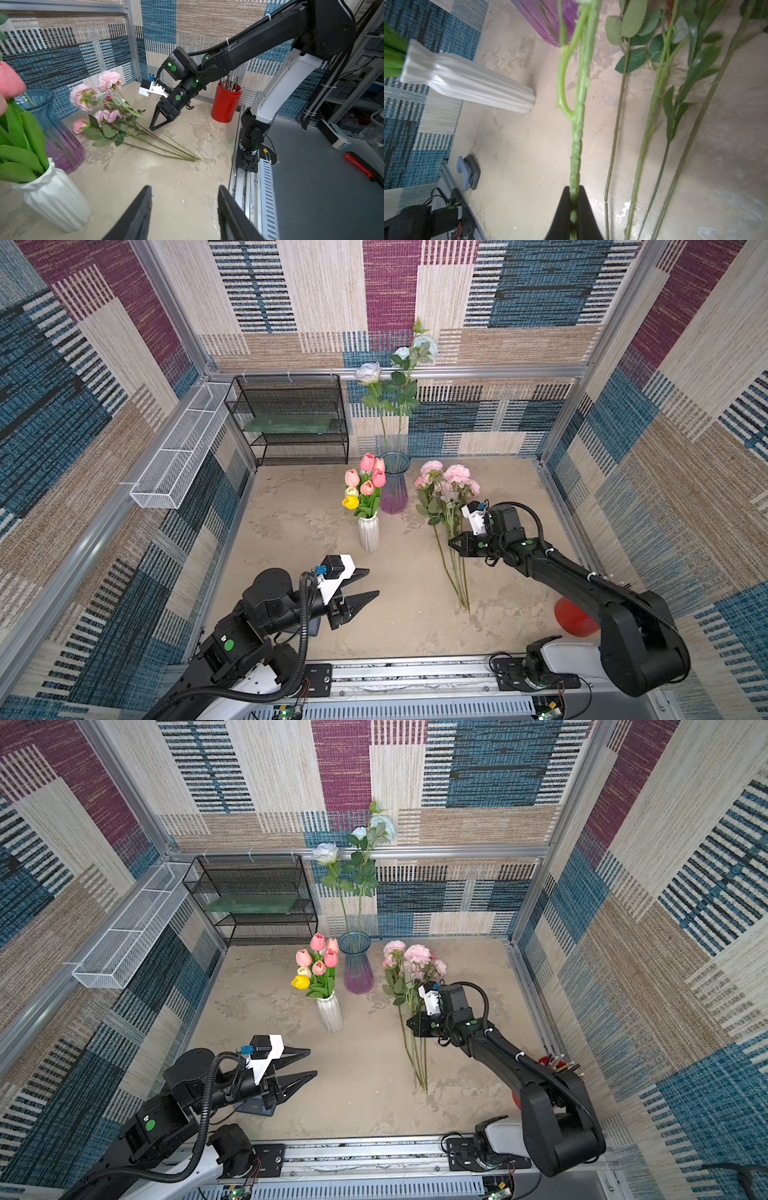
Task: Pick out pink flowers from the vase
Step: Place the flower at the center of the board.
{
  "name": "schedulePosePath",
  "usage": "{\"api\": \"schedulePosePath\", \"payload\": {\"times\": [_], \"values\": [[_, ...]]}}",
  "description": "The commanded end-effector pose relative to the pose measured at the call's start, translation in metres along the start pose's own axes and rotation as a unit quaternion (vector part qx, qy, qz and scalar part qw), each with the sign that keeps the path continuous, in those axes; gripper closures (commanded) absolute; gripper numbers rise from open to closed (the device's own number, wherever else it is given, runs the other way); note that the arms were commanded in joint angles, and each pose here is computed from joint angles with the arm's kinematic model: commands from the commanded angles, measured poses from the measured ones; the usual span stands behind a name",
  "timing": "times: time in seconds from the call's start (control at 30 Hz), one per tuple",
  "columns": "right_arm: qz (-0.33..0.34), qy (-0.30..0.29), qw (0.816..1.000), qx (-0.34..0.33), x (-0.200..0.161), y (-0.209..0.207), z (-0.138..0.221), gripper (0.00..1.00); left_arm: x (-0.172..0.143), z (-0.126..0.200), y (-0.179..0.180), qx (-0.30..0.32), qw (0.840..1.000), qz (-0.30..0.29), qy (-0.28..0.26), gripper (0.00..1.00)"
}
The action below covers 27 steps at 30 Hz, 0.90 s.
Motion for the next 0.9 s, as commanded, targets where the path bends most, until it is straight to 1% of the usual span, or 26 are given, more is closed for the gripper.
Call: {"api": "schedulePosePath", "payload": {"times": [0.0,0.23,0.4,0.5,0.57,0.63,0.73,0.87], "values": [[0.012,0.016,0.999,-0.030,0.001,-0.012,-0.009,0.99,0.000,0.000,0.001,0.002,1.000,-0.019,-0.004,0.47],[0.002,0.044,0.998,-0.049,0.003,-0.032,-0.035,0.94,0.001,0.002,-0.001,-0.001,1.000,-0.023,-0.013,0.47],[-0.014,0.052,0.995,-0.082,0.005,-0.052,-0.045,0.85,0.000,0.002,-0.001,0.000,1.000,-0.024,-0.015,0.47],[-0.017,0.055,0.994,-0.090,0.004,-0.056,-0.047,0.78,-0.001,0.001,-0.001,0.000,1.000,-0.022,-0.012,0.47],[-0.019,0.052,0.994,-0.091,0.005,-0.055,-0.045,0.71,-0.001,0.001,-0.001,0.000,1.000,-0.022,-0.012,0.47],[-0.016,0.046,0.995,-0.091,0.008,-0.052,-0.041,0.67,-0.001,0.001,0.000,0.003,1.000,-0.021,-0.011,0.47],[-0.011,0.026,0.995,-0.092,0.015,-0.045,-0.030,0.64,-0.002,0.001,0.002,0.008,1.000,-0.022,-0.010,0.47],[0.001,-0.015,0.995,-0.103,0.032,-0.030,-0.002,0.60,-0.001,0.001,0.004,0.018,1.000,-0.019,-0.010,0.47]]}}
Point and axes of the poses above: each gripper's point midway between its finger pads, its own z axis back along the fingers, its own y axis along the line the jaws close on, x = y × z, the point moved 3 cm from there along z, back along the fingers, and after that the axes turned 4 degrees about -z, right-handed, at the moved point
